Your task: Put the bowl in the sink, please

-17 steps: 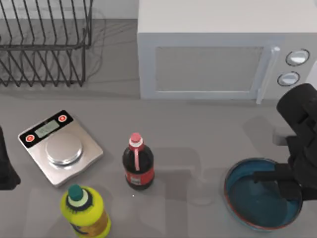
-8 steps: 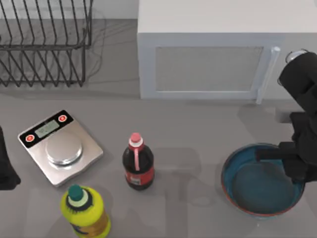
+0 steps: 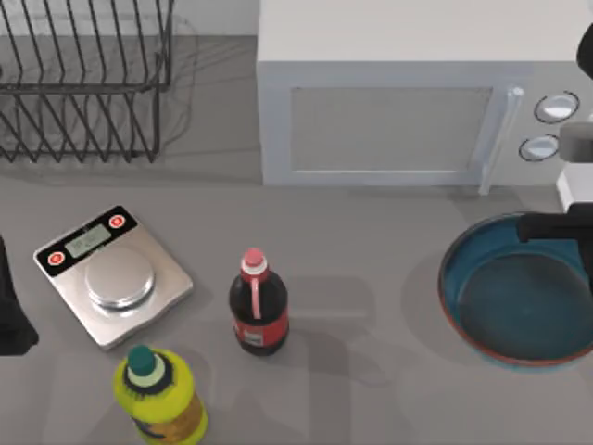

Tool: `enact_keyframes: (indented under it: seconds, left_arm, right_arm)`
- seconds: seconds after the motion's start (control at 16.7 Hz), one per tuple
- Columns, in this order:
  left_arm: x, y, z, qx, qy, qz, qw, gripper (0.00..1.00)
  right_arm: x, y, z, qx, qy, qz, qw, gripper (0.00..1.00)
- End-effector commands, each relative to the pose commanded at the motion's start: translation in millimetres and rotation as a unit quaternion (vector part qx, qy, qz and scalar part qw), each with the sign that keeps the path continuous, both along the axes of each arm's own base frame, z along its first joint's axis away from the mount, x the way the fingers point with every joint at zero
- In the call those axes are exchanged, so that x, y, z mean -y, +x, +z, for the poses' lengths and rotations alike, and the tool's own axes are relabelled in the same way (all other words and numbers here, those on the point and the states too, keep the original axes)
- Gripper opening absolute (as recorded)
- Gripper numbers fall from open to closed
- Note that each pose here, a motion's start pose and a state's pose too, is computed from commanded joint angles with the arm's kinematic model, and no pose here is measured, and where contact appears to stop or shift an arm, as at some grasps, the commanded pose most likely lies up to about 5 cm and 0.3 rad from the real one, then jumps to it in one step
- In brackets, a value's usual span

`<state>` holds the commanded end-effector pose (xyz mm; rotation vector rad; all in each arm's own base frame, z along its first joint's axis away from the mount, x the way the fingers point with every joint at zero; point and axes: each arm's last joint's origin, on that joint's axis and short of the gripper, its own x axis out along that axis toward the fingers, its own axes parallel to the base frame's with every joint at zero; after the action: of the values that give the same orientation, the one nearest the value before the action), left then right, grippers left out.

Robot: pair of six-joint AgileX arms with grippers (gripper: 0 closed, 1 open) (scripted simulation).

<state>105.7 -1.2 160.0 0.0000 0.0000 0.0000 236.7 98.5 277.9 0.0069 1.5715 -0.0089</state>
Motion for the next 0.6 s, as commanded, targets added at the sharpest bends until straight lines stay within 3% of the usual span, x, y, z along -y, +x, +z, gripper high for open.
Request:
enact_keyframes:
  seconds: [0.36,0.6]
  left_arm:
    - [0,0,0,0.000,0.000,0.000,1.000,1.00]
    - [0,0,0,0.000,0.000,0.000,1.000,1.00]
  right_arm:
    - [0,0,1,0.005,0.005,0.002,1.000,0.00]
    - [8,12,12,0.080,0.068,0.008,0.994,0.00]
